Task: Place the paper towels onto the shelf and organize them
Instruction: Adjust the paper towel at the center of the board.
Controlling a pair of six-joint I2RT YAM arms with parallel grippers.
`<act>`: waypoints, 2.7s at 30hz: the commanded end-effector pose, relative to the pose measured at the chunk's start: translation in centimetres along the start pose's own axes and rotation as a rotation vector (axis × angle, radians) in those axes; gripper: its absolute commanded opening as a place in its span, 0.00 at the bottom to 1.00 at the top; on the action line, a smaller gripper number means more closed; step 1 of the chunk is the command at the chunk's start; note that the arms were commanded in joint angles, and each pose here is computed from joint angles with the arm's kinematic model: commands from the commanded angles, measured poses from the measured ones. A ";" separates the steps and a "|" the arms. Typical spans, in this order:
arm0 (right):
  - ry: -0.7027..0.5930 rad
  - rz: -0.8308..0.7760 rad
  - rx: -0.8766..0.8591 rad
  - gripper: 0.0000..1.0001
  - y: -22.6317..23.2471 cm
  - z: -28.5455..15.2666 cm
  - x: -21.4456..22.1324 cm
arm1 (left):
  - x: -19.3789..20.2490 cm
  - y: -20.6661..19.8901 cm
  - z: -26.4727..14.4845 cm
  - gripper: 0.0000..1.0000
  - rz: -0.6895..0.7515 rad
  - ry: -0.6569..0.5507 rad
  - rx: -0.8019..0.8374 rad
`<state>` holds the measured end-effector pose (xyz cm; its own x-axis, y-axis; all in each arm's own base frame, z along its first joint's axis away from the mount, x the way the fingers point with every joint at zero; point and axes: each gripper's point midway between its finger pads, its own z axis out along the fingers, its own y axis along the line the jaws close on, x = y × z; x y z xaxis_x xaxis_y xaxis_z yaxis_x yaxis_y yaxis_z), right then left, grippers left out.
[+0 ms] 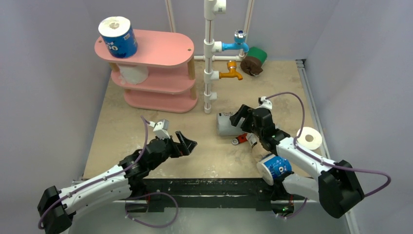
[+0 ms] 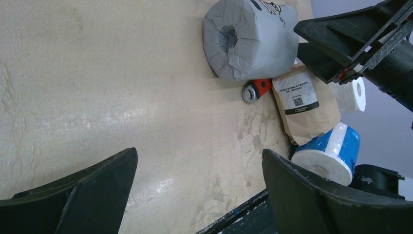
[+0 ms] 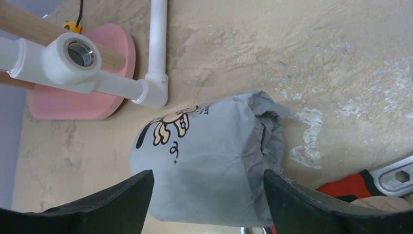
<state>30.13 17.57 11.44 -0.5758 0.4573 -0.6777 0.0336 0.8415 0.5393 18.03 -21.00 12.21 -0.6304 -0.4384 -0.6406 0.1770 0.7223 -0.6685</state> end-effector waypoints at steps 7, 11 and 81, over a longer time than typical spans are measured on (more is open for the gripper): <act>0.012 -0.014 -0.043 0.84 -0.3 0.2 -0.5 | -2.2 -3.2 0.9 0.98 0.015 -0.036 0.043; 0.057 -0.049 -0.057 0.84 -0.2 1.3 0.4 | -2.2 -4.1 1.4 0.98 0.001 -0.032 0.069; -0.012 -0.524 -0.144 0.65 10.2 -7.8 6.1 | -0.2 2.1 -1.4 0.96 -0.012 -0.050 -0.032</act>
<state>20.44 28.43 14.98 -0.5115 -0.1193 -0.8510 -0.4139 0.9021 0.1222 17.33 -19.24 12.15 -0.6081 -0.4914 -0.6235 0.1462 0.7026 -0.6964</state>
